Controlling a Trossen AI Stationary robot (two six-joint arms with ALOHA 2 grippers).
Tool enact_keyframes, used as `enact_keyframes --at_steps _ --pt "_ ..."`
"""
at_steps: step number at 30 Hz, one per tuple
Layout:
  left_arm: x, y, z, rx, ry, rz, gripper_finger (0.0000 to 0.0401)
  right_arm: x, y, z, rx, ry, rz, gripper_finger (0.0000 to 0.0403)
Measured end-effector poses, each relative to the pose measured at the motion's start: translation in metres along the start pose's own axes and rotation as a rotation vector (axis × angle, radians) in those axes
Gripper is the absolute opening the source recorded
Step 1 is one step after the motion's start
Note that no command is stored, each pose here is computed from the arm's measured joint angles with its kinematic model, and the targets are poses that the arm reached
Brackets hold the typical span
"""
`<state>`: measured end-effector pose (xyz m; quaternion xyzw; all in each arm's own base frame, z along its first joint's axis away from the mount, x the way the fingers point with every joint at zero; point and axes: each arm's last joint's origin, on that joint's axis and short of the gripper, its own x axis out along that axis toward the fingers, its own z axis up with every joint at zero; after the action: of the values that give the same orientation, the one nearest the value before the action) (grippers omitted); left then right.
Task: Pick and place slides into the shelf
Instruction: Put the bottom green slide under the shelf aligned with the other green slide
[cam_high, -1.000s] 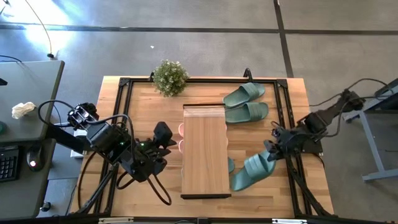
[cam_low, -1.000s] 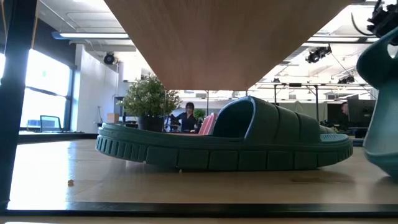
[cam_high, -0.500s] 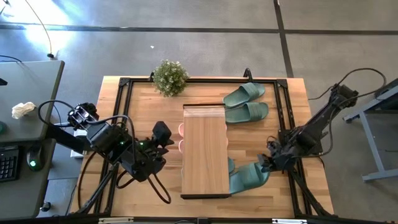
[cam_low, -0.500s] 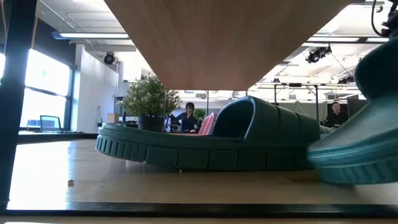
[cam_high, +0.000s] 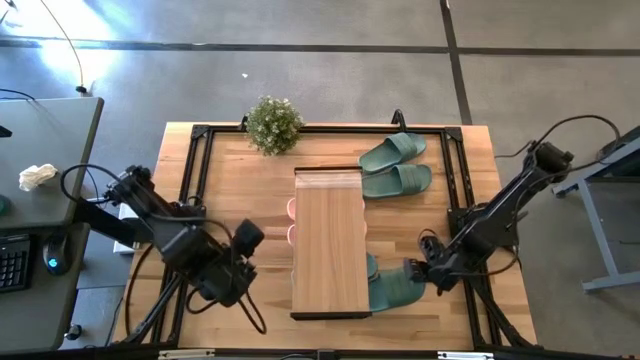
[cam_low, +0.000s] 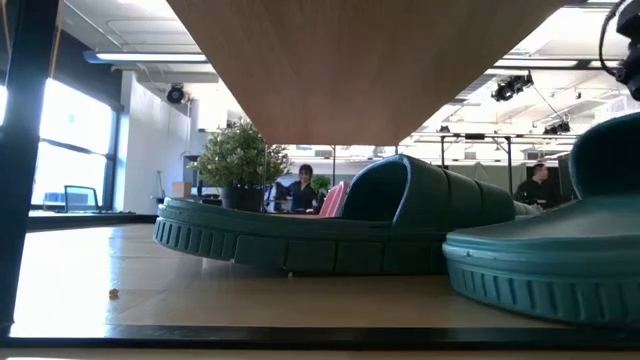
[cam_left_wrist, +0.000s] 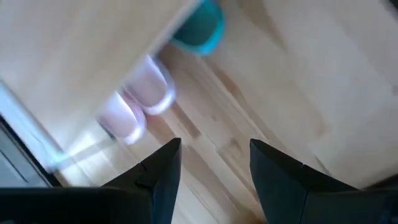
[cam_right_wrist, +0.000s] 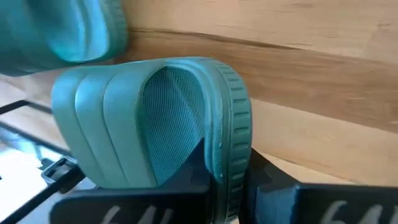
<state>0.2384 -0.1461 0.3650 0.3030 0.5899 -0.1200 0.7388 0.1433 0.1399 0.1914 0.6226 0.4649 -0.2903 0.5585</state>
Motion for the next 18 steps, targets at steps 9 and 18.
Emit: enact_keyframes --at_steps 9,18 --pt "0.072 -0.041 0.003 -0.182 -0.174 -0.022 0.0175 0.02 0.005 -0.006 0.003 0.003 -0.006 0.0007" --pt "0.141 -0.064 0.007 -0.328 -0.449 -0.054 0.0174 0.048 0.01 -0.014 0.015 0.04 -0.016 0.0007"
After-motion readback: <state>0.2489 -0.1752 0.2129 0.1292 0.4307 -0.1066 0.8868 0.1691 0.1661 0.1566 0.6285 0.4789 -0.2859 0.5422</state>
